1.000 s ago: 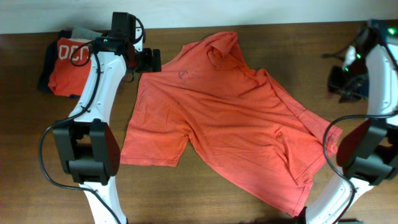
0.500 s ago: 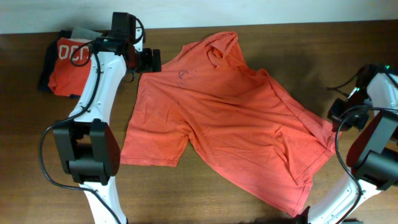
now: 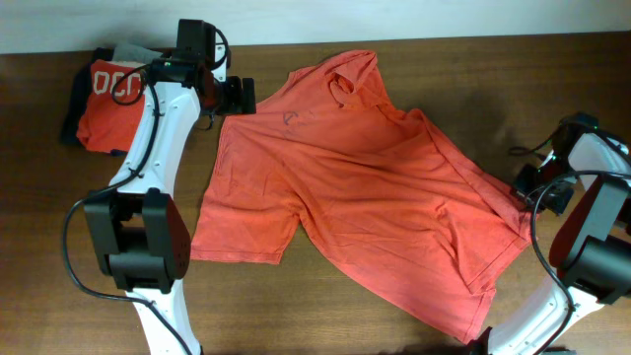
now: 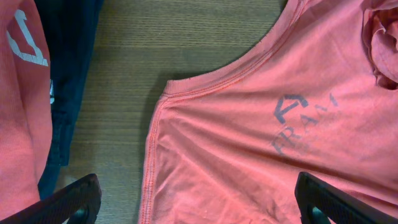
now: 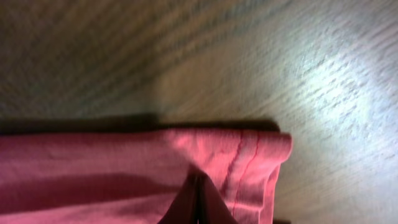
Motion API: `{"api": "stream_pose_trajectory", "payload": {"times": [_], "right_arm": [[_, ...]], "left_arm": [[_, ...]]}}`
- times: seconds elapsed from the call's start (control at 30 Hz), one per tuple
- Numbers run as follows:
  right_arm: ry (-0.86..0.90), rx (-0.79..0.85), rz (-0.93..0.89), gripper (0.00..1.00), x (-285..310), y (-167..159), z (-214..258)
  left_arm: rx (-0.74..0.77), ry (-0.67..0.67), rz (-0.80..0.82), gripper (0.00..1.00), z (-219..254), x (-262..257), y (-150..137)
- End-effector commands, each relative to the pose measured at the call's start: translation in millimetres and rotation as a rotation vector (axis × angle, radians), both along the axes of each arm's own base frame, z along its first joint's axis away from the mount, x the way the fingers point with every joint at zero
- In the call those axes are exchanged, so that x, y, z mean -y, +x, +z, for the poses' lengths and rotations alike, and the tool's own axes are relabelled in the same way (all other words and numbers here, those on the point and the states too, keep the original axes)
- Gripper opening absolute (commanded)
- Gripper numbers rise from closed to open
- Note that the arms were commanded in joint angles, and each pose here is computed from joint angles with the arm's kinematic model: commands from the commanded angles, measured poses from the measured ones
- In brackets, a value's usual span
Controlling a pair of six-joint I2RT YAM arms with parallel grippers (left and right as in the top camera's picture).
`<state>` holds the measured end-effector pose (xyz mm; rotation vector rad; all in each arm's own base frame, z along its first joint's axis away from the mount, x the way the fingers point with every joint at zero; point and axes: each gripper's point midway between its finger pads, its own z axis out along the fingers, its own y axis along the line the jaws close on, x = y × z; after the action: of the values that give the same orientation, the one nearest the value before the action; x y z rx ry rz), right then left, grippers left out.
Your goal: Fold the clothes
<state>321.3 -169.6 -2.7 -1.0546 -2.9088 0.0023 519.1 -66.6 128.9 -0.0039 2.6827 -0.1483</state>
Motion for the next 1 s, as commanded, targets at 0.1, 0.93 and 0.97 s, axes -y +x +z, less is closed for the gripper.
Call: {"api": "stream_pose_trajectory", "payload": {"times": [0.1, 0.93, 0.97], "right_arm": [[-0.065, 0.027, -0.017, 0.04, 12.3, 5.5, -26.9], [-0.398, 0.322, 0.045, 0.04, 94.3, 101.6, -17.6], [-0.406, 0.327, 0.052, 0.04, 97.4, 104.6, -12.7]], "left_arm": [[0.016, -0.012, 0.001, 0.99, 8.1, -0.6, 1.2], [0.016, -0.012, 0.001, 0.99, 8.1, -0.6, 1.2], [0.016, -0.012, 0.001, 0.99, 8.1, -0.6, 1.2]]}}
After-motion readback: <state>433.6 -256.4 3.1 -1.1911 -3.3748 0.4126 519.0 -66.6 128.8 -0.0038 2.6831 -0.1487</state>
